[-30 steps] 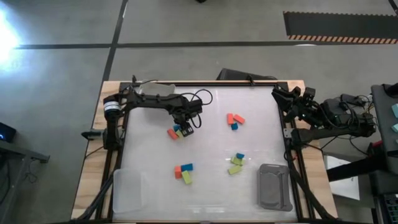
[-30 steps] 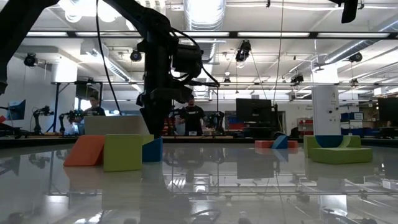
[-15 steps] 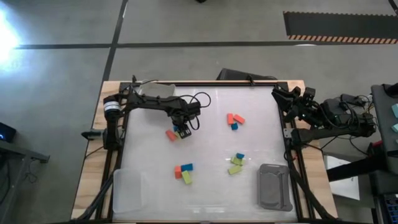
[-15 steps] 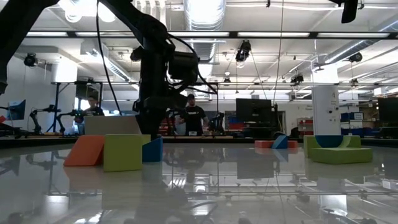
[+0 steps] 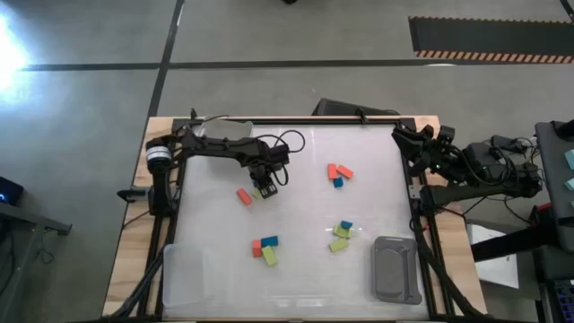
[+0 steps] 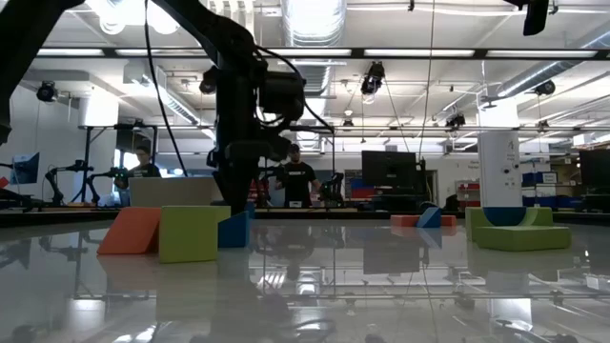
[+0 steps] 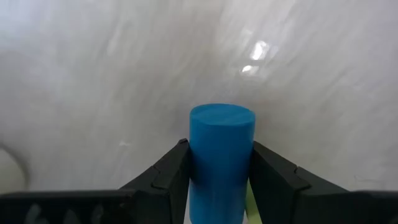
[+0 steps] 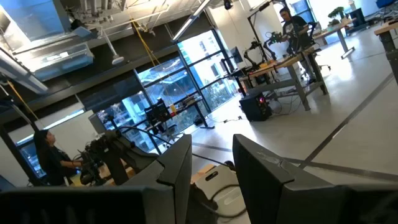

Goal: Sort & place blocks by color
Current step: Put the blue block into the white bin

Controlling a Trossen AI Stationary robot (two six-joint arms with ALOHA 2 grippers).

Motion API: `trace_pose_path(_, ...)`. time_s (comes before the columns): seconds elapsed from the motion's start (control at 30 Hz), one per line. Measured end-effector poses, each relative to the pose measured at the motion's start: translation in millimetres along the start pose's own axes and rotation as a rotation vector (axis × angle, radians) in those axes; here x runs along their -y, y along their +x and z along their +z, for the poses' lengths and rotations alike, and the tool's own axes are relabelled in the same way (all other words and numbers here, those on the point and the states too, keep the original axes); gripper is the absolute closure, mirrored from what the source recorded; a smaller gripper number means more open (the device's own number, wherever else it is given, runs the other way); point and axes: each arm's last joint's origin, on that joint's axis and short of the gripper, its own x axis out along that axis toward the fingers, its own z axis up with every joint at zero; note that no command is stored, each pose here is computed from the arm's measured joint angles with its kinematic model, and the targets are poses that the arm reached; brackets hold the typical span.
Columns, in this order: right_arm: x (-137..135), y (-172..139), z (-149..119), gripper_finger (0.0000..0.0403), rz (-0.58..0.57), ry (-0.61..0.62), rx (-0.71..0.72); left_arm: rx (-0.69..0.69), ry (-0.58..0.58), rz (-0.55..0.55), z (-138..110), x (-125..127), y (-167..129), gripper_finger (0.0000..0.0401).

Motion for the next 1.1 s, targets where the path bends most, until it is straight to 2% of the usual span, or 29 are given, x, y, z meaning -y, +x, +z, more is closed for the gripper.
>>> trace_pose_path(0.13,0.0,0.0,0.0,0.0296,0.0,-0.003,0.0,0.05,-0.002,-0.009,-3.4,-1.3,-21.6,0.0277)
trace_pose_path(0.3,0.1,0.0,-0.1,0.0296,-0.001,-0.002,0.0,0.15,0.001,-0.027,-10.5,-4.0,-62.4,0.0277)
trace_pose_path(0.47,0.0,0.0,-0.1,0.0296,0.0,0.0,0.0,0.192,0.09,-0.02,-23.4,-10.8,-108.4,0.0276)
trace_pose_path(0.67,0.0,0.1,-0.1,0.0296,-0.001,-0.001,0.0,0.169,0.225,0.021,-34.9,-33.9,-149.6,0.0276)
trace_pose_path(0.87,0.0,0.1,-0.1,0.0296,-0.001,-0.001,0.0,0.087,0.373,0.056,-39.8,-69.4,-164.0,0.0276)
trace_pose_path(1.03,0.0,0.1,-0.2,0.0296,0.0,-0.001,0.0,0.064,0.609,0.049,-44.2,-102.8,-162.1,0.0276)
trace_pose_path(1.1,0.0,0.1,-0.2,0.0296,0.0,-0.001,0.0,0.053,0.651,0.057,-45.8,-118.4,-160.4,0.0276)
